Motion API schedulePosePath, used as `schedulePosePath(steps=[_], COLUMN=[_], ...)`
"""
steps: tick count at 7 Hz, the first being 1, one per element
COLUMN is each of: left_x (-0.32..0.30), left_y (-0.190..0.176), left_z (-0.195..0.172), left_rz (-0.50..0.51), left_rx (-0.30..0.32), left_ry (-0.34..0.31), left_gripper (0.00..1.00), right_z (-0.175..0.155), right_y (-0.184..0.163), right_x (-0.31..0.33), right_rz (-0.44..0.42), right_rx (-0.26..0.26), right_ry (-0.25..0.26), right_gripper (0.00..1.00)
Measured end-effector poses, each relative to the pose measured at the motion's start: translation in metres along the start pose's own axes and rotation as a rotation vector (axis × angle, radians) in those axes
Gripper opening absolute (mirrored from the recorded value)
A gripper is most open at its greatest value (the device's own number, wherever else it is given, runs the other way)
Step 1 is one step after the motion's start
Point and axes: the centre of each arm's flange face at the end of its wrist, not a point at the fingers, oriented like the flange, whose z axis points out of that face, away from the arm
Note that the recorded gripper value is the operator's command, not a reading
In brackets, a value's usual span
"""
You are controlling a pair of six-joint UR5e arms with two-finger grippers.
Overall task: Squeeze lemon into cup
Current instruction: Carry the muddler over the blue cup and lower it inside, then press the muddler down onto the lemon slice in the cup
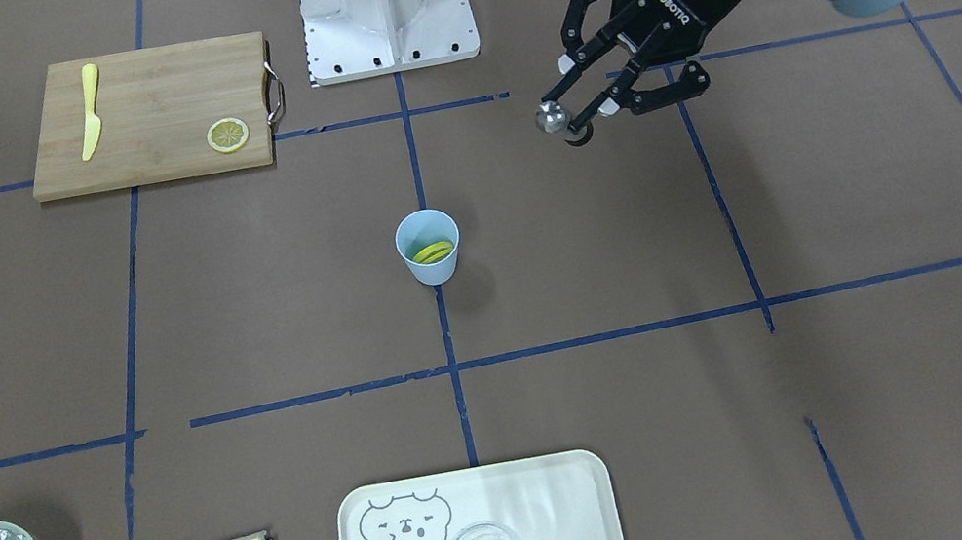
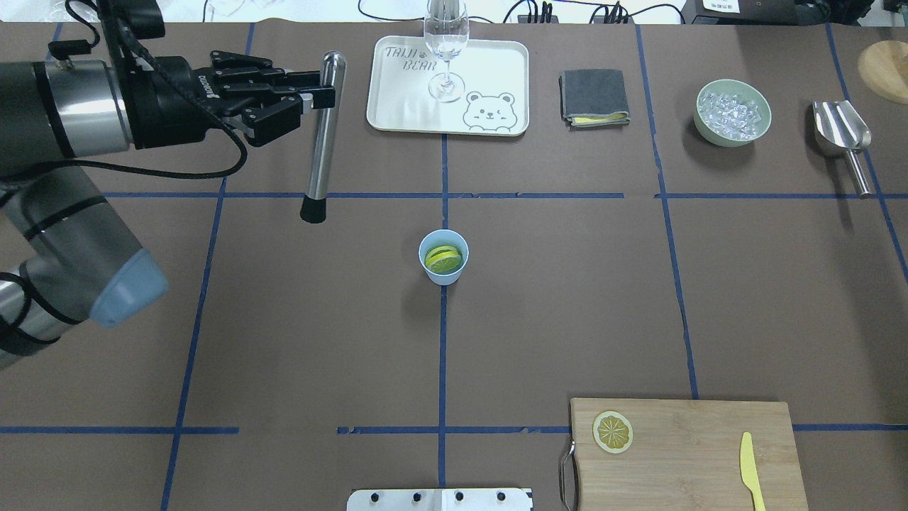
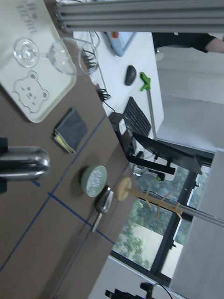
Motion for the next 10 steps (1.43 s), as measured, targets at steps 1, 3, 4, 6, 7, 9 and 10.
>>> schedulePosePath(steps=[1,3,4,6,7,9,10], left_x=[0.018,0.053,0.056,0.040,0.038,0.043,0.043], left_y=[0.015,0.039,0.048,0.089,0.104,0.134,0.145], left_z=[0.023,0.067,0.074,0.081,0.086,0.100,0.105], left_rz=[-0.006,-0.006,0.035,0.102,0.118,0.105,0.097], left_rx=[0.125,0.303,0.352,0.415,0.419,0.400,0.388], left_ry=[0.033,0.037,0.035,0.021,0.013,-0.022,-0.041], left_gripper=[0.00,0.00,0.00,0.00,0.00,0.00,0.00], right_z=[-0.001,-0.002,-0.002,-0.003,-0.003,-0.003,-0.003], right_y=[0.001,0.003,0.003,0.004,0.004,0.005,0.005], right_x=[0.001,0.004,0.005,0.007,0.007,0.009,0.009], right_rz=[0.002,0.010,0.012,0.015,0.017,0.020,0.021], right_rx=[0.002,0.005,0.005,0.006,0.007,0.006,0.007], right_ry=[0.001,0.004,0.004,0.005,0.005,0.006,0.006], right_gripper=[1.00,1.00,1.00,1.00,1.00,1.00,1.00])
